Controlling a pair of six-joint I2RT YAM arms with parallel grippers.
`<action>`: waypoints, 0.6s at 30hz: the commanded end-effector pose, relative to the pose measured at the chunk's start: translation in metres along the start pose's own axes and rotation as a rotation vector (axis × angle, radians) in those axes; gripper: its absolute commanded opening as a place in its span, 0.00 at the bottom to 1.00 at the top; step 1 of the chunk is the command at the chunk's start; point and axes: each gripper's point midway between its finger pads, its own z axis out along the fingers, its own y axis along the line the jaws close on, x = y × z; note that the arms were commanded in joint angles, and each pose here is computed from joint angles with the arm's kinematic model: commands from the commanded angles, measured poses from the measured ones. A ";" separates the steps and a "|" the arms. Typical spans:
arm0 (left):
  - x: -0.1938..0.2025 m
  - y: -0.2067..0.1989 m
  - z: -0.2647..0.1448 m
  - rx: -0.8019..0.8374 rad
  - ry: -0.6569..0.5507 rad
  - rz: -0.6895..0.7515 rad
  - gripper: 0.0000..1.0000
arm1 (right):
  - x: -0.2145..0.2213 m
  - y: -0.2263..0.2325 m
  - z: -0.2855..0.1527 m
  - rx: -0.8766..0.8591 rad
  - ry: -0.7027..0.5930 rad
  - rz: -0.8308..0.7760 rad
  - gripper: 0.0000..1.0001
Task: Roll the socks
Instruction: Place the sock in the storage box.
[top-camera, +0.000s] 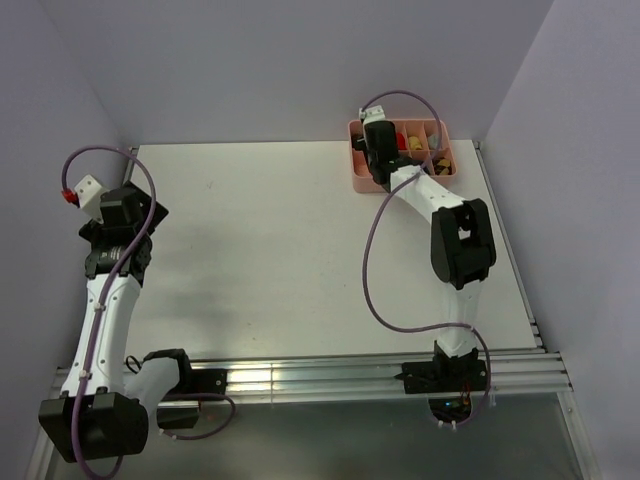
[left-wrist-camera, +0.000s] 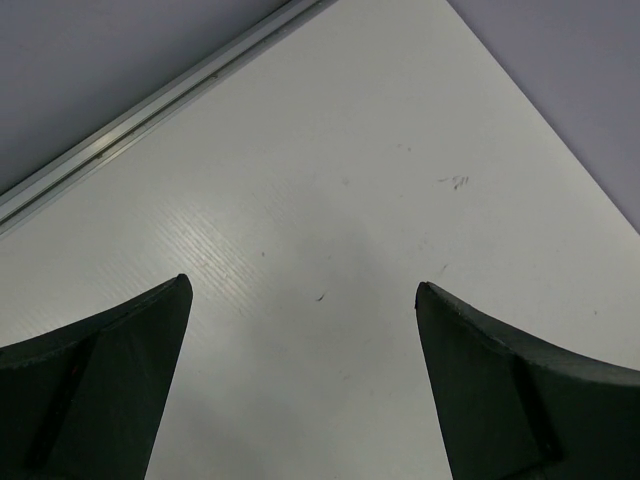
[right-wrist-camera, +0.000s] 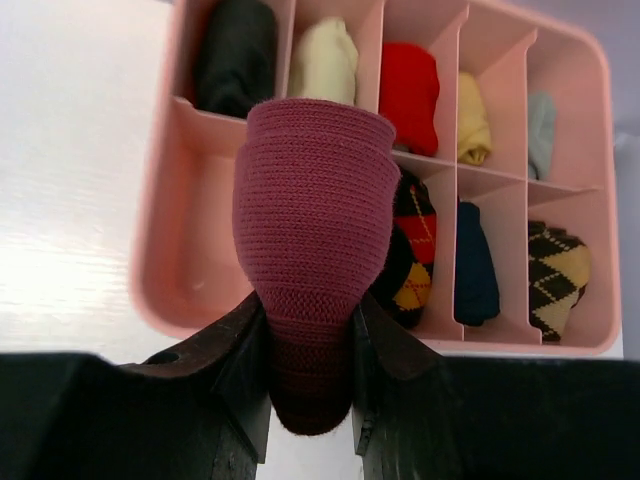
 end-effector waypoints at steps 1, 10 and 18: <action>-0.009 0.003 0.004 -0.025 -0.038 0.015 1.00 | -0.013 -0.022 0.009 0.021 -0.011 -0.004 0.00; -0.001 0.004 0.009 -0.034 -0.015 0.026 0.99 | 0.014 -0.014 0.047 -0.025 0.071 -0.008 0.00; 0.004 0.004 0.011 -0.032 -0.001 0.033 0.99 | 0.027 0.004 0.065 -0.138 0.136 0.069 0.00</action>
